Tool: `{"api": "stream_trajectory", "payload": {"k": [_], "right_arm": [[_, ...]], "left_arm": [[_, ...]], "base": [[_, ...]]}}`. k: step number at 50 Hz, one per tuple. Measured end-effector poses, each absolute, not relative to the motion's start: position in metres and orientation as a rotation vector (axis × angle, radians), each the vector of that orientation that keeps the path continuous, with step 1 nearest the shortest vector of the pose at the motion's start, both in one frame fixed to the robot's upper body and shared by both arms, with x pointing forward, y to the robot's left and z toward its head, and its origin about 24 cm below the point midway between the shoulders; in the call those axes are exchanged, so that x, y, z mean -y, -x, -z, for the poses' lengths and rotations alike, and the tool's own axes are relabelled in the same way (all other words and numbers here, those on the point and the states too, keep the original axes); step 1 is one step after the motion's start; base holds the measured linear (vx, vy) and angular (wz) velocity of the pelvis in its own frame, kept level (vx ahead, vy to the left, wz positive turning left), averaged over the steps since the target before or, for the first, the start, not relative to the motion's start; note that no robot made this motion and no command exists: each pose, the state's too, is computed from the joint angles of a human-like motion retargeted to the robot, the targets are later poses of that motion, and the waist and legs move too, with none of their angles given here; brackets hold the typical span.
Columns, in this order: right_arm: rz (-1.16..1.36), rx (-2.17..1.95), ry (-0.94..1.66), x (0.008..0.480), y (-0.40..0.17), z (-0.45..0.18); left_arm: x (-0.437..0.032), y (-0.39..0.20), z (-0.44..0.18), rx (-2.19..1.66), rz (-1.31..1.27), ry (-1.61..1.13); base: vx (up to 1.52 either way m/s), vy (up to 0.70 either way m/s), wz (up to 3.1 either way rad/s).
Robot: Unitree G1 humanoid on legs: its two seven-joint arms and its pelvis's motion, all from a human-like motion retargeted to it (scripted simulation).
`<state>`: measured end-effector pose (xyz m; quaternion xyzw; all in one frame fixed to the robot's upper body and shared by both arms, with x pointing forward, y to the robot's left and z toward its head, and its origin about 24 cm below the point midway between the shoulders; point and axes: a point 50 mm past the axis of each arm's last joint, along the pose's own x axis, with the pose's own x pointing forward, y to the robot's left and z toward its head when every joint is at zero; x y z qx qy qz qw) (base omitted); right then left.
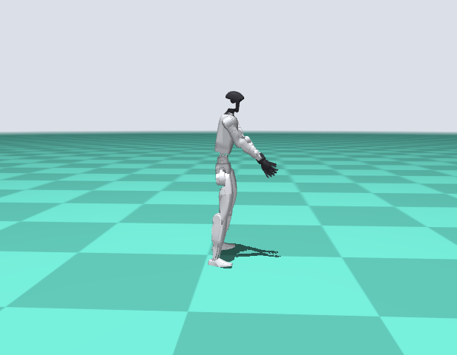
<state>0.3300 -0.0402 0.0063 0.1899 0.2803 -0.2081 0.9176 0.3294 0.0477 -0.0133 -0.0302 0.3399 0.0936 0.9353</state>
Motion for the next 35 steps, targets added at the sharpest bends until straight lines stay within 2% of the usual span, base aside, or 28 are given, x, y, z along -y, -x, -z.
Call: {"api": "stream_trajectory", "payload": {"k": [4,9,12,17,21,25,30,35], "right_arm": [[0.46,-0.703,-0.436,0.036,-0.315,0.015],[0.451,-0.637,-0.459,0.038,-0.342,-0.017],[0.4,-0.457,-0.487,0.037,-0.377,-0.082],[0.221,0.119,-0.506,0.031,-0.402,-0.262],[0.044,0.667,-0.493,0.024,-0.352,-0.4],[-0.078,1.158,-0.44,0.021,-0.267,-0.491],[-0.085,1.469,-0.378,0.018,-0.195,-0.543],[-0.071,1.48,-0.373,0.015,-0.189,-0.551]], "left_arm": [[-0.053,-0.315,0.032,-0.784,-0.212,0.043],[-0.051,-0.342,-0.002,-0.681,-0.183,0.034],[-0.047,-0.378,-0.063,-0.479,-0.15,0.035],[-0.033,-0.412,-0.238,0.088,-0.059,0.083],[-0.023,-0.373,-0.382,0.633,0.026,0.054],[-0.011,-0.294,-0.482,1.131,0.066,-0.027],[0.002,-0.222,-0.537,1.433,0.065,-0.046],[0.002,-0.216,-0.545,1.443,0.045,-0.037]], "base": [[0.0,0.0,0.0],[0.0,0.0,0.0],[0.02,0.0,0.01],[0.07,-0.01,-0.01],[0.1,-0.01,0.01],[0.11,0.0,0.1],[0.09,0.0,0.16],[0.04,0.0,0.09]]}}
